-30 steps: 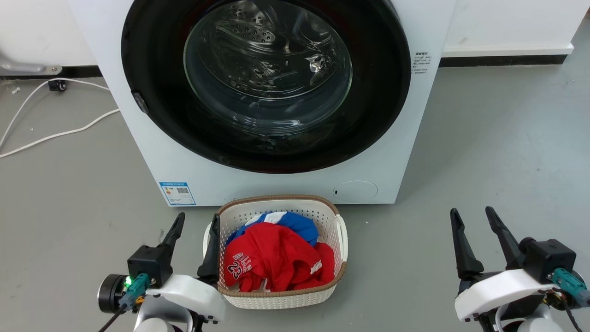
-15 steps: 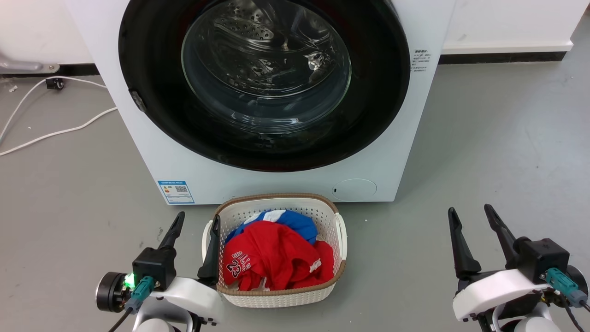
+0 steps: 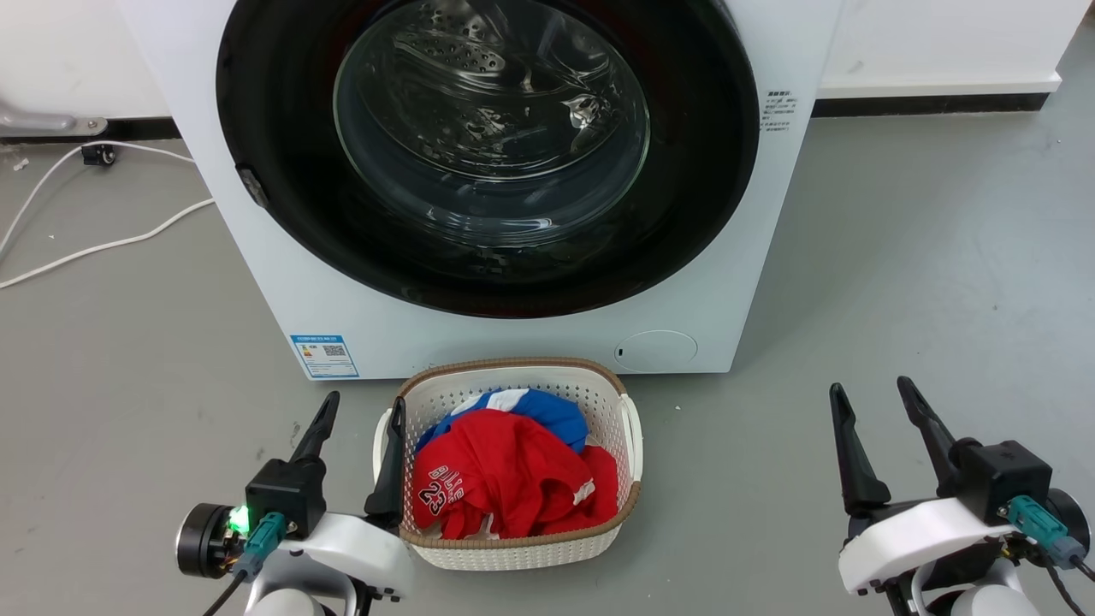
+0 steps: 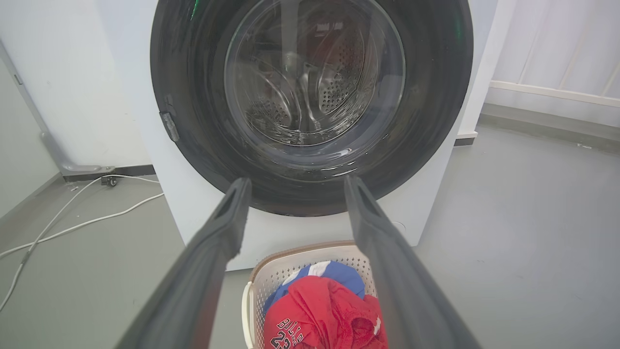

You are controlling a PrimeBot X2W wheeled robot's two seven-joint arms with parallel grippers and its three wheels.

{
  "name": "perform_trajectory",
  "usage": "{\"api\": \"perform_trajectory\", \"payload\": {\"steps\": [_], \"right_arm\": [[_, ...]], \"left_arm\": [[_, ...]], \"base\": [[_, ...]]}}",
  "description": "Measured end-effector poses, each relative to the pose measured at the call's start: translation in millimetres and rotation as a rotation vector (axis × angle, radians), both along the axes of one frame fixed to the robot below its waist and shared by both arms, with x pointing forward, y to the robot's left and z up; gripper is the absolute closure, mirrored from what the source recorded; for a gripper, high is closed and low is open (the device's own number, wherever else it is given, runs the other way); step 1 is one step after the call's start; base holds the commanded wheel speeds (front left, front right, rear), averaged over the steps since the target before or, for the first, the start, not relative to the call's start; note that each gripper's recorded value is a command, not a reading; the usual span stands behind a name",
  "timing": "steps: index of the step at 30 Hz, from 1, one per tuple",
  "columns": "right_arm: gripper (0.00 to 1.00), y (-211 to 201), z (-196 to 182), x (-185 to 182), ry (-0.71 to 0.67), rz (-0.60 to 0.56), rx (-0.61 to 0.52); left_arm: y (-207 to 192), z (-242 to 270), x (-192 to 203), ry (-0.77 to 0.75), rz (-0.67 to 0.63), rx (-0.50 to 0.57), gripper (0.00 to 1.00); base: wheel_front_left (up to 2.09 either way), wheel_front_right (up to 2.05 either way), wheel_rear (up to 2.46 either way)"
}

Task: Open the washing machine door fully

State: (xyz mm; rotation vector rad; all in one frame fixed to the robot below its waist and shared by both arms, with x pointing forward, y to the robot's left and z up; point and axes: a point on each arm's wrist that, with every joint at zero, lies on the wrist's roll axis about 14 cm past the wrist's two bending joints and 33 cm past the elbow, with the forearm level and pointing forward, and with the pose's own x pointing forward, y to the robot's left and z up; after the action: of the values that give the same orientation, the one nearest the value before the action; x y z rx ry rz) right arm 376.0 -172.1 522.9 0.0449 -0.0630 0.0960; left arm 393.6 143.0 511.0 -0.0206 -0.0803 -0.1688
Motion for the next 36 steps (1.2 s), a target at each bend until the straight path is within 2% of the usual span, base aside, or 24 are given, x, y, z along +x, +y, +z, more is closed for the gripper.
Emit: {"api": "perform_trajectory", "payload": {"steps": [12,13,14,15,16,20,22,27,31,34,36], "right_arm": [[0.0,0.1,-0.9,0.6,-0.002,-0.001,0.01],[0.09,0.0,-0.7,0.6,-0.002,-0.001,0.014],[0.54,0.1,-0.7,0.6,-0.003,-0.001,0.021],[0.64,0.1,-1.0,0.7,-0.001,-0.001,0.024],[1.0,0.0,-1.5,0.8,0.0,-0.002,0.029],[1.0,-0.6,-3.2,1.3,0.009,-0.004,0.058],[1.0,-4.0,-5.0,1.4,0.021,-0.017,0.131],[1.0,-9.4,-5.1,2.5,0.061,-0.033,0.609],[1.0,-20.8,-2.8,5.8,0.069,-0.046,0.93],[1.0,-35.3,-3.4,9.5,0.062,-0.068,1.101],[1.0,-45.1,-2.1,14.4,0.054,-0.081,1.144]], "left_arm": [[2.7,-2.7,0.1,0.011,0.009,-0.024,0.0],[2.4,-2.5,0.1,0.011,0.01,-0.026,0.0],[2.1,-2.5,0.0,0.011,0.01,-0.028,0.0],[1.7,-2.5,0.0,0.011,0.01,-0.031,0.0],[1.5,-2.4,0.0,0.011,0.011,-0.033,0.0],[2.0,-2.8,0.5,0.012,0.014,-0.036,0.0],[2.4,-2.8,0.8,0.012,0.015,-0.038,0.0],[2.6,-1.6,2.0,0.008,0.016,-0.044,0.0],[3.2,-2.8,4.0,0.011,0.019,-0.048,0.0],[3.3,-2.7,7.4,0.01,0.022,-0.052,0.0],[3.9,1.5,11.2,-0.005,0.025,-0.051,0.0]], "base": [[0.0,0.0,0.0],[0.0,0.0,0.0],[0.0,0.0,0.0],[0.0,0.0,0.0],[0.0,0.0,0.0],[0.0,0.0,0.0],[0.0,0.0,0.0],[0.0,0.0,0.0],[0.0,0.0,0.0],[0.0,0.0,0.0],[0.0,0.0,0.0]]}}
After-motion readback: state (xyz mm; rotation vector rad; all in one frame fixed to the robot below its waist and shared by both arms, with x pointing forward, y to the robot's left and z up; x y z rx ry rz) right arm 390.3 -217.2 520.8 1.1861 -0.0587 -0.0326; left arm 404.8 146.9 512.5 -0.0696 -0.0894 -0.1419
